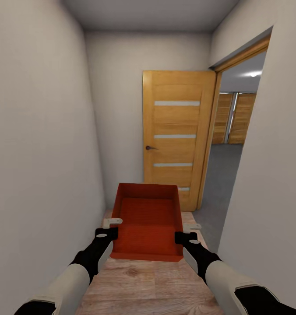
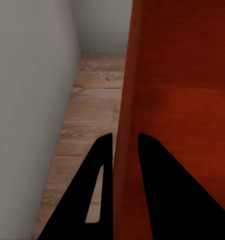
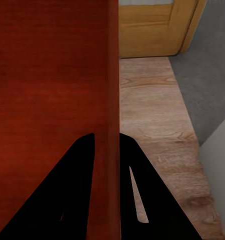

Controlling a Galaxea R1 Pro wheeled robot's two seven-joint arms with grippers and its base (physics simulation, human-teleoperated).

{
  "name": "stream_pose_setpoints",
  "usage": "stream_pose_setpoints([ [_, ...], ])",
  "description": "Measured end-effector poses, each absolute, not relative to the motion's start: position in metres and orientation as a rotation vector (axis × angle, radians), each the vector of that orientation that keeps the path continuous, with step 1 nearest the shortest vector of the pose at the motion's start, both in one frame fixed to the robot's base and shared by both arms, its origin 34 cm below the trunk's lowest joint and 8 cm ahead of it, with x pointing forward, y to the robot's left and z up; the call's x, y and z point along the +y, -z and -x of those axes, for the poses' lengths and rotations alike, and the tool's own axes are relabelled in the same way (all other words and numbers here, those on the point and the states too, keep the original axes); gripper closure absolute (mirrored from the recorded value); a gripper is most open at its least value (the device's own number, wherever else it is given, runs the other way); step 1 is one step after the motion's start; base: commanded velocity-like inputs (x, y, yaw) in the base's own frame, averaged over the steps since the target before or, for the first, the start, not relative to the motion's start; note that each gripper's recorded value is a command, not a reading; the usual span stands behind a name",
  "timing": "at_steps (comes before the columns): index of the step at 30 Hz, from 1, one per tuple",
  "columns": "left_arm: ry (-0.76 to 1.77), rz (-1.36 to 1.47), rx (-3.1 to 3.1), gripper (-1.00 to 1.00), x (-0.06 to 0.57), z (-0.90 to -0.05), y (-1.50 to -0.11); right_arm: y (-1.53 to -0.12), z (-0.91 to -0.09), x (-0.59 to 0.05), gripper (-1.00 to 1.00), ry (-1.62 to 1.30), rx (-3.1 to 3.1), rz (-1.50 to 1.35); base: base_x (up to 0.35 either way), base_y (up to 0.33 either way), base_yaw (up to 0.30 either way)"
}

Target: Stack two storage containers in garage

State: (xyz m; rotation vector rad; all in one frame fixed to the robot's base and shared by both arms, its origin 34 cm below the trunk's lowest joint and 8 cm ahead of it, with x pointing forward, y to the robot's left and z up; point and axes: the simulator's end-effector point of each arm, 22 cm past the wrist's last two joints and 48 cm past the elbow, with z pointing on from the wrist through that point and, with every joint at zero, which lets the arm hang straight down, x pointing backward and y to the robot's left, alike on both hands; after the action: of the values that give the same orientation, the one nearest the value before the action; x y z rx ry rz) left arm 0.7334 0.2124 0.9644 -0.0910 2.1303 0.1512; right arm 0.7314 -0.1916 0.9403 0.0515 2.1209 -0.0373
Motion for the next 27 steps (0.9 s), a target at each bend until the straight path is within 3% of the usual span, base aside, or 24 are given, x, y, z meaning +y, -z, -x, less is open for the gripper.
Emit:
stream_pose_setpoints([
  [27,-0.151,0.092,2.131,1.00,0.2124,-0.7333,-0.9642,-0.9403,-0.7314,-0.1916,1.00,0.038,2.121,-0.051,0.324,0.000,0.000],
])
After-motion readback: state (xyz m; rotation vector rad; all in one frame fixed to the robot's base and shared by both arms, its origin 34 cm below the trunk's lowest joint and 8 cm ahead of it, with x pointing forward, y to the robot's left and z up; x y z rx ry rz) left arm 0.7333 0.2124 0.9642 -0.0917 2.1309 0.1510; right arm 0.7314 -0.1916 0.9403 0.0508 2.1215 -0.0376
